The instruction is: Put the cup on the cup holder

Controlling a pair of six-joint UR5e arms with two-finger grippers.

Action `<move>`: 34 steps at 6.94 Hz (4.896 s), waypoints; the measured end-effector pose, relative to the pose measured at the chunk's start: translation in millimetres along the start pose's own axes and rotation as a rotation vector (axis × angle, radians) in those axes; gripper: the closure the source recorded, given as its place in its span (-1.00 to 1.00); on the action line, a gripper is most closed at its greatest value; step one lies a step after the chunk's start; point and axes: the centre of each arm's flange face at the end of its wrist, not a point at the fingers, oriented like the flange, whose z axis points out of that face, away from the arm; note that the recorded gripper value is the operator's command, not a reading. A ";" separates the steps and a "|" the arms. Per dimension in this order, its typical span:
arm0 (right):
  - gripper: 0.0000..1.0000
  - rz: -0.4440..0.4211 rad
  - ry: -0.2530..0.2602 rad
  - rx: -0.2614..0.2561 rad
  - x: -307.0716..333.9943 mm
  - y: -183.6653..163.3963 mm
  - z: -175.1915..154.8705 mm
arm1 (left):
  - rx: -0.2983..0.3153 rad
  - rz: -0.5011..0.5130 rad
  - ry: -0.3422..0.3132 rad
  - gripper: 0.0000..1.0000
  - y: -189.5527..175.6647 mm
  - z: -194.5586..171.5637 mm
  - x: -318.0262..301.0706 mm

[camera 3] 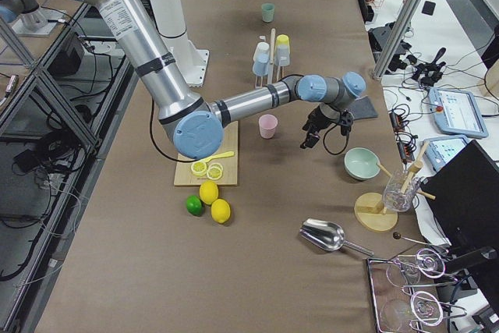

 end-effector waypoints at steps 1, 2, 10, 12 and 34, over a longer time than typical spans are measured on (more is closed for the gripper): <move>-1.00 -0.007 0.004 -0.030 -3.6 -12.7 9.1 | -0.035 -0.057 -0.011 -0.94 -39.3 -9.8 18.5; -1.00 -0.025 0.005 -0.053 -14.2 -18.3 17.7 | -0.075 -0.097 -0.022 -0.94 -70.2 -16.6 38.0; -0.99 -0.063 -0.028 -0.304 -84.0 13.8 60.6 | -0.349 -0.043 -0.058 -0.95 -82.9 87.1 212.0; -0.99 -0.074 -0.006 -0.363 -89.6 24.0 77.7 | -0.418 0.022 -0.061 -0.95 -57.4 122.1 266.9; 0.17 -0.507 -0.332 -0.063 -41.2 2.2 -31.8 | -0.851 0.121 -0.132 1.00 123.1 291.0 336.2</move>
